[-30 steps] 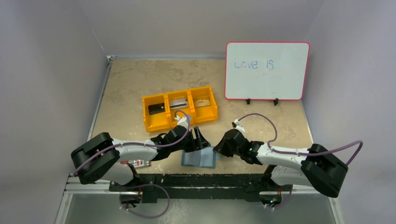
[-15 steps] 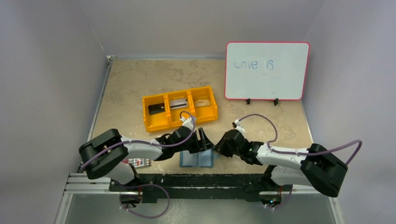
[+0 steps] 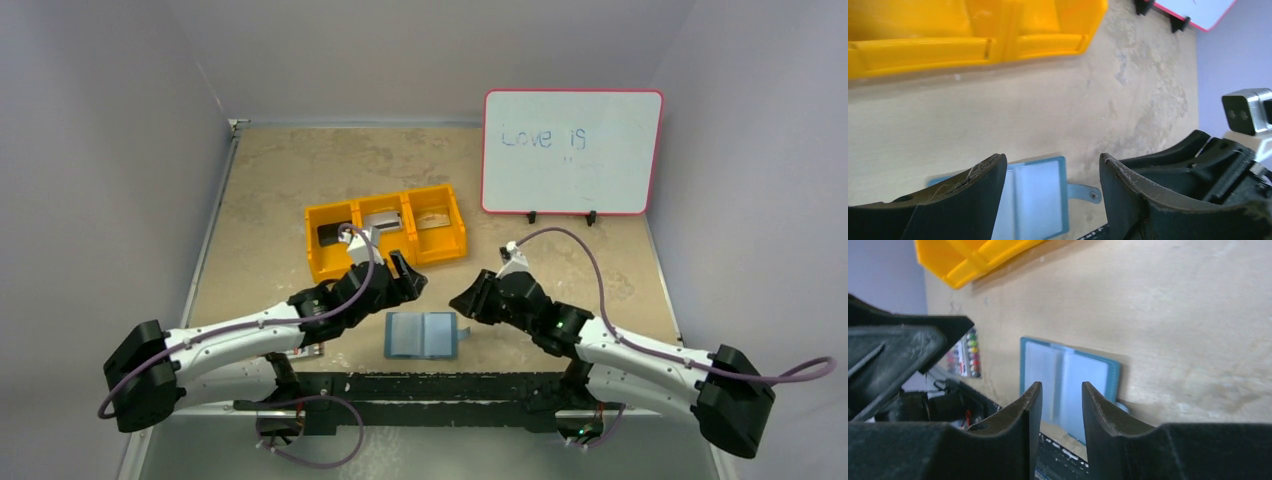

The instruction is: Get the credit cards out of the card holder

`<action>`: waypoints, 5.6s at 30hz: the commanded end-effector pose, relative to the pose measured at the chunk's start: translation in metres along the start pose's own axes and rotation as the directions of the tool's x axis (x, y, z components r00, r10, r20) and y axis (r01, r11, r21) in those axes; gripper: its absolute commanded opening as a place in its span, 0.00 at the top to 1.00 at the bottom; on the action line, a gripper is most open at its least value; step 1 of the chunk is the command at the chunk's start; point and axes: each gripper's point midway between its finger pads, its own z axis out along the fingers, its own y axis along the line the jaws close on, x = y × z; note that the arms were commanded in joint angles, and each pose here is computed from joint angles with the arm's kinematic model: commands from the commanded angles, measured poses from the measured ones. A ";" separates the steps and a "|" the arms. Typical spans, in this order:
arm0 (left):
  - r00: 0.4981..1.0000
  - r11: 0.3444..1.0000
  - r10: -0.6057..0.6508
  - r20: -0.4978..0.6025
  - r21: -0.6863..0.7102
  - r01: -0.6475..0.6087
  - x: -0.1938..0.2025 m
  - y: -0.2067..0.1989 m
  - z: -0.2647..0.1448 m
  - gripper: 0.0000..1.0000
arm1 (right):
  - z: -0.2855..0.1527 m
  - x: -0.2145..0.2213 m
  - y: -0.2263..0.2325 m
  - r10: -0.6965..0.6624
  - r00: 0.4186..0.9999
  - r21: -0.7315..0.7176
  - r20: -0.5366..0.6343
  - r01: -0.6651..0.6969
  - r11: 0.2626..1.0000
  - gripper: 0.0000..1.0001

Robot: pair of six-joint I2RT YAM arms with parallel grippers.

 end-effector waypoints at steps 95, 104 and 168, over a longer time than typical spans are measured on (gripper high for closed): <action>0.993 0.991 -0.115 0.035 -0.060 0.117 0.007 0.043 -0.022 0.34 | 0.080 0.062 0.012 -0.059 0.985 0.090 -0.160 0.074 0.993 1.00; 0.964 0.964 -0.245 -0.106 0.077 0.254 0.037 0.017 -0.012 0.34 | 0.080 0.067 -0.009 0.019 0.986 0.117 -0.165 0.000 0.993 1.00; 0.947 0.960 -0.278 -0.165 -0.018 0.278 0.061 0.045 -0.014 0.34 | 0.076 0.063 -0.022 0.059 0.989 0.149 -0.139 -0.038 0.988 1.00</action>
